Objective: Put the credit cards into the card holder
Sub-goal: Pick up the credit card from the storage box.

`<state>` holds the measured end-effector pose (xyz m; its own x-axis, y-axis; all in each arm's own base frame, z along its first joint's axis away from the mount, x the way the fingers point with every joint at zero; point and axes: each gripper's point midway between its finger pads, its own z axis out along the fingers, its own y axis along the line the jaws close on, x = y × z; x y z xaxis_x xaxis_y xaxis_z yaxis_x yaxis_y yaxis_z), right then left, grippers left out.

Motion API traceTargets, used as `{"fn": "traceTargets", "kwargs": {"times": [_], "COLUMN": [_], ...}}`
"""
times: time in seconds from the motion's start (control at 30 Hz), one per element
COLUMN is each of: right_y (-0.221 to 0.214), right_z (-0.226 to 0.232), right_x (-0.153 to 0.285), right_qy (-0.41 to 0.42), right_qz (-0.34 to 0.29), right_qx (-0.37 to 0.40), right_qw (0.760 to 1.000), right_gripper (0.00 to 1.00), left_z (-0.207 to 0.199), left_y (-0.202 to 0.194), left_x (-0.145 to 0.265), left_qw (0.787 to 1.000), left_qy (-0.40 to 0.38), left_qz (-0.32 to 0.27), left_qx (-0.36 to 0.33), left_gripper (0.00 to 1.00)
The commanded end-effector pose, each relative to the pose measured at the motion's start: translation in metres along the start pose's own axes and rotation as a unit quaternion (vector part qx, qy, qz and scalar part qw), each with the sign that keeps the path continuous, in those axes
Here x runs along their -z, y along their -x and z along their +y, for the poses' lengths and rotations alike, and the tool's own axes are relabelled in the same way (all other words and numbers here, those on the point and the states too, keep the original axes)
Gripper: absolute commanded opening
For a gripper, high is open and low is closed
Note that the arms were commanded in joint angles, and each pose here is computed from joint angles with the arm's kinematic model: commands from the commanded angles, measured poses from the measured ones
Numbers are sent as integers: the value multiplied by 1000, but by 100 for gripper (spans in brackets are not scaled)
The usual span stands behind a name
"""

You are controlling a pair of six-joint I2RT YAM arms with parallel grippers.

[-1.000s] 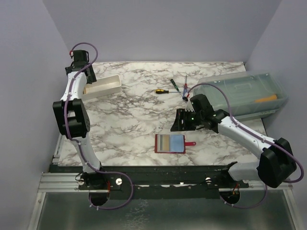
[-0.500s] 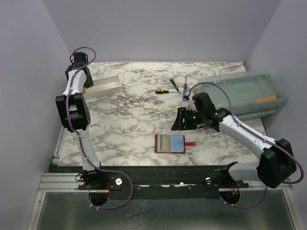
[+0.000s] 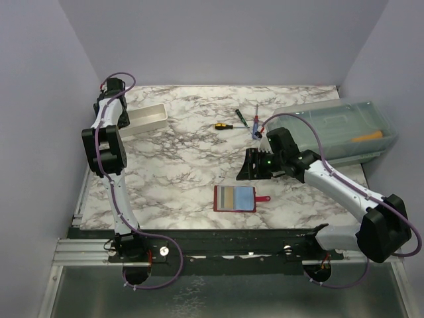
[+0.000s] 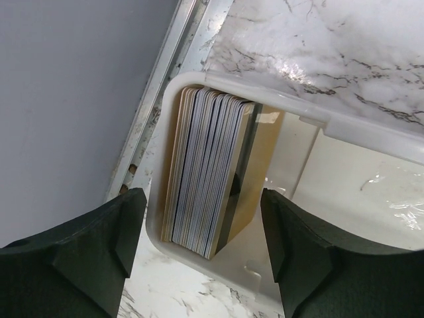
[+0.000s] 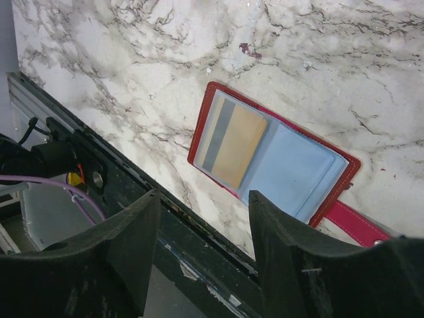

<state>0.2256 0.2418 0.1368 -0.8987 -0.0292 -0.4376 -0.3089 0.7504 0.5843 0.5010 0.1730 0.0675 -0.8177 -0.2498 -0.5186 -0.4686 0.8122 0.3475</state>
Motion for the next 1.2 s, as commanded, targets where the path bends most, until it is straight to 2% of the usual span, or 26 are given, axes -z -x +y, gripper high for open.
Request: {"fn": "traceTargets", "kwargs": {"times": [0.0,0.33,0.57,0.87,1.17], "right_y": [4,6,4,2,0], "right_z": [9,11,10,9,9], "right_x": [5,7,7,7,7], "right_qy": [16,20,21,21,22], "right_qz": [-5,-9,-8,-7,-6], "right_qx": [-2,0,-2,-3,-5], "right_qw": [1000,1000,1000,1000,1000], "right_gripper": [59,59,59,59,59], "left_z": [19,30,32,32,30], "left_y": [6,14,24,27,30], "left_x": [3,12,25,34,42], "left_qw": [999,999,999,999,999], "left_qy": [36,47,36,27,11], "left_qz": [-3,-14,-29,-35,-41], "left_qx": [6,11,21,24,26], "left_gripper": [74,57,52,39,37]}}
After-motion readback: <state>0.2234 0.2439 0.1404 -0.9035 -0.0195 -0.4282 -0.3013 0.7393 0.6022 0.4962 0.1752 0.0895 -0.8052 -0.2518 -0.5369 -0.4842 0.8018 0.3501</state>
